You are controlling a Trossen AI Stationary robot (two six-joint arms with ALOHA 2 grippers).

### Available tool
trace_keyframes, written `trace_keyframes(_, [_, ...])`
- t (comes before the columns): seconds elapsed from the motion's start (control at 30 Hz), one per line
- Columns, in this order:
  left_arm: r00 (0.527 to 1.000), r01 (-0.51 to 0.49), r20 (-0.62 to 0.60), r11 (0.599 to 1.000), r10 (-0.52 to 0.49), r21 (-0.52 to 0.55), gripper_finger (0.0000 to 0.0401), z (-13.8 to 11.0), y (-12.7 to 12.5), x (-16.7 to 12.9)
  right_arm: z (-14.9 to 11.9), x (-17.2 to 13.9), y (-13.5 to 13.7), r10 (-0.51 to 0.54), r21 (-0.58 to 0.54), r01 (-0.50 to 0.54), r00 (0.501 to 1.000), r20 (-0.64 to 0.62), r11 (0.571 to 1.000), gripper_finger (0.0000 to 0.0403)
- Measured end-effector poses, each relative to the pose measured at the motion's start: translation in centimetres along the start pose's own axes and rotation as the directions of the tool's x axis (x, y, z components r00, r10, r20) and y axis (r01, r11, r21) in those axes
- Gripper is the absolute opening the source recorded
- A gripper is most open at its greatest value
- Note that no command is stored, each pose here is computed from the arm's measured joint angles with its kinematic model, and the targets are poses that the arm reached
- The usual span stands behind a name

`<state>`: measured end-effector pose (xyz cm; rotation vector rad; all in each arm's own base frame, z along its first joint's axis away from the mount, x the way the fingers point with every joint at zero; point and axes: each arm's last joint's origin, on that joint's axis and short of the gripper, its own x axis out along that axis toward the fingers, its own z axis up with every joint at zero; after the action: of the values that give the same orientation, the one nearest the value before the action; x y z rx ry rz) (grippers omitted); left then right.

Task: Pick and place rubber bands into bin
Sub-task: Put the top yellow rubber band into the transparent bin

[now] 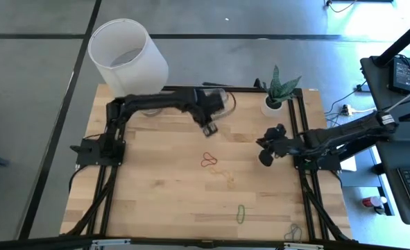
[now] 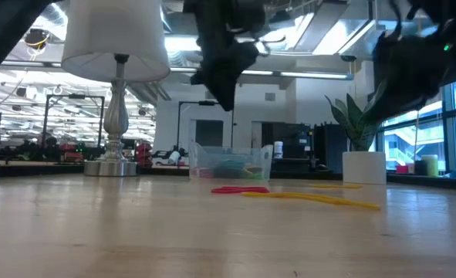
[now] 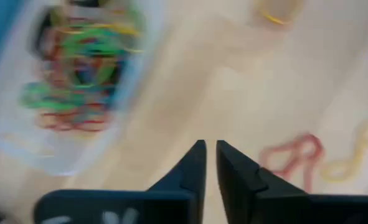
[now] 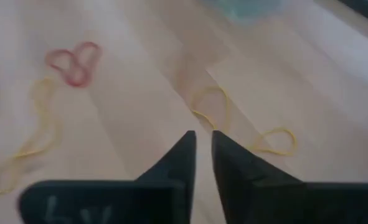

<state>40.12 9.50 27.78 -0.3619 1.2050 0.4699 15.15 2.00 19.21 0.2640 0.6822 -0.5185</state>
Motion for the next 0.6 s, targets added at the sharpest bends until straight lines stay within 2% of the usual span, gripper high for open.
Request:
trace_keyframes(0.1, [1.000, 0.022, -0.020, 0.998, -0.021, 0.062, 0.0007, -1.7, -3.4, 0.6, -0.3, 1.6, 0.1, -0.064, 0.035, 0.066, 0.996, -0.066, 0.997, 0.0093])
trace_keyframes(0.23, [0.998, 0.057, -0.038, 0.989, -0.053, 0.133, 0.0002, -4.2, -7.5, 1.4, -0.9, 3.7, 0.1, -0.145, 0.013, 0.148, 0.979, -0.140, 0.989, 0.0133])
trace_keyframes(0.43, [0.994, 0.102, -0.046, 0.980, -0.096, 0.173, 0.0002, -8.4, -12.2, 3.1, -0.8, 7.0, 0.8, -0.069, 0.027, 0.071, 0.993, -0.097, 0.997, 0.0148])
trace_keyframes(0.53, [0.992, 0.120, -0.047, 0.980, -0.114, 0.157, 0.0002, -10.2, -13.9, 3.7, -1.4, 8.4, 0.1, -0.080, 0.063, 0.086, 0.992, -0.097, 0.994, 0.0149])
trace_keyframes(0.6, [0.992, 0.116, -0.059, 0.983, -0.109, 0.145, 0.0002, -11.3, -14.6, 3.8, -1.5, 9.1, -0.2, -0.092, 0.045, 0.096, 0.992, -0.092, 0.994, 0.0149])
